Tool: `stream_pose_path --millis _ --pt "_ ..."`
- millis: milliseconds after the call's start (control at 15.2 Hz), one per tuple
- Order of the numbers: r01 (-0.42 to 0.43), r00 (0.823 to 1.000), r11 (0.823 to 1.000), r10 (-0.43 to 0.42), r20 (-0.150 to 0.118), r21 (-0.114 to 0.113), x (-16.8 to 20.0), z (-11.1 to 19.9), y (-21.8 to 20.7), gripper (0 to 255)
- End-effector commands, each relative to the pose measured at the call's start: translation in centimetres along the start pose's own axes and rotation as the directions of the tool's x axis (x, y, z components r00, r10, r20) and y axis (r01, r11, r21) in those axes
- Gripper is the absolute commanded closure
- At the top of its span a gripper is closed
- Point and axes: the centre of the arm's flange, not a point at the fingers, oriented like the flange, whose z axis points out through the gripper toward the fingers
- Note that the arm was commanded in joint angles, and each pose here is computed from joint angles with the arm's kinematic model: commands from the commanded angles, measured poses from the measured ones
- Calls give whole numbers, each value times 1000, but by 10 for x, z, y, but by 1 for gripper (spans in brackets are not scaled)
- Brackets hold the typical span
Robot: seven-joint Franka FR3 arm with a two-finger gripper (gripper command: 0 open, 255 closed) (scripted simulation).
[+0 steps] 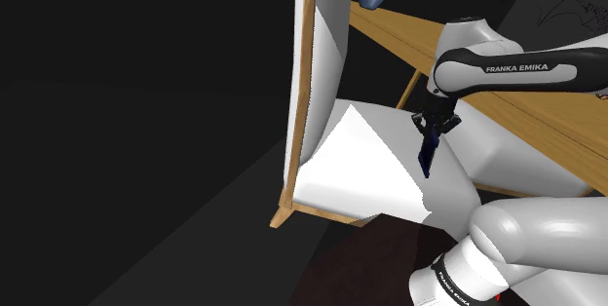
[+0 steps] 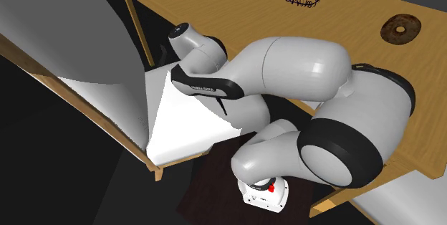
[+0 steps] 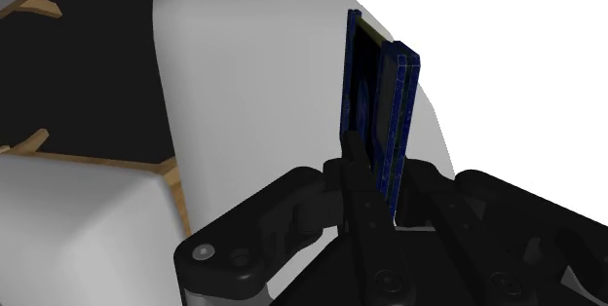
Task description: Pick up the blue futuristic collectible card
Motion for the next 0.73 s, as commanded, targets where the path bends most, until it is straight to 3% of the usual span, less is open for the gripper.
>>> stream_pose_path --millis 0,198,660 --pt "0 1000 1000 0 0 0 0 0 0 255" --pt "0 1000 1000 0 0 0 0 1 -1 255" --pt "0 1000 1000 0 0 0 2 -34 11 255"
